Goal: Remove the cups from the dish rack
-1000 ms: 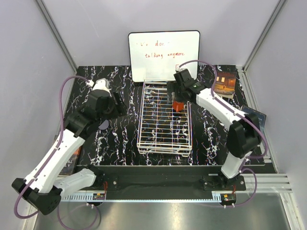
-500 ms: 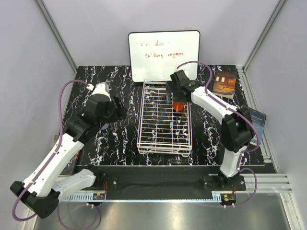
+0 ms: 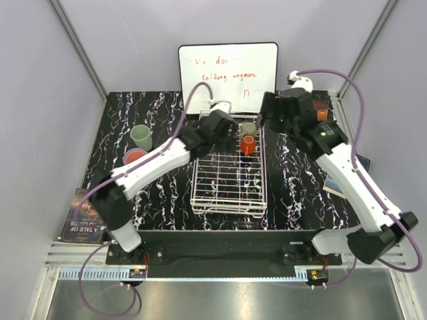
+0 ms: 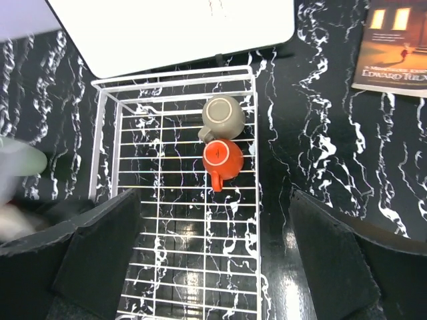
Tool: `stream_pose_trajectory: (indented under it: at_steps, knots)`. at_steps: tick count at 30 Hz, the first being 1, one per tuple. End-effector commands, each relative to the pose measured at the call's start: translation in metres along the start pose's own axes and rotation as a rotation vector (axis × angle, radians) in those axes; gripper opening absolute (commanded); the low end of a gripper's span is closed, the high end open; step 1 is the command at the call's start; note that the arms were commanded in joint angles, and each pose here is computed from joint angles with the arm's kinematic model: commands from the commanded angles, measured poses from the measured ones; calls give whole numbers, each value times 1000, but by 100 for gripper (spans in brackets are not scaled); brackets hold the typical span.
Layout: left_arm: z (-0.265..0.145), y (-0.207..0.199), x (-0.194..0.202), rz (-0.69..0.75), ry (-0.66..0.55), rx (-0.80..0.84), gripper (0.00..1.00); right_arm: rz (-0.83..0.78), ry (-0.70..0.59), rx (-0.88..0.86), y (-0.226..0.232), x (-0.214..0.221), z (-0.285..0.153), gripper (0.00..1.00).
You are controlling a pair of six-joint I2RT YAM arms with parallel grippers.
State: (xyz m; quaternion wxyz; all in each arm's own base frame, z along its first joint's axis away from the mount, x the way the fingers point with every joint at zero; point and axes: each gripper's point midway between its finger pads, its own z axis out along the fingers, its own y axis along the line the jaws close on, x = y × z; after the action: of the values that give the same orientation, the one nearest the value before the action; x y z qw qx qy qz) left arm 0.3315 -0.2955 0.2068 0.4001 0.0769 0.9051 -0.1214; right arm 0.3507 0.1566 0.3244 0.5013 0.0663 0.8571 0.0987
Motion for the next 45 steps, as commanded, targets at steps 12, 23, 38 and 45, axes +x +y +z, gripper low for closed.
stream_pose_trajectory:
  at_steps: [12,23,38,45]
  knots:
    - [96,-64,-17,173,-95,68,79,116,-53,-147,-10,14,-67,100]
    - [138,-100,-19,151,-119,151,80,110,-41,-207,-17,31,-90,100]
    - [175,-86,21,136,-16,68,77,107,-2,-191,-29,52,-94,100]
    - [167,-77,19,139,-36,38,38,121,9,-190,-31,60,-94,100]
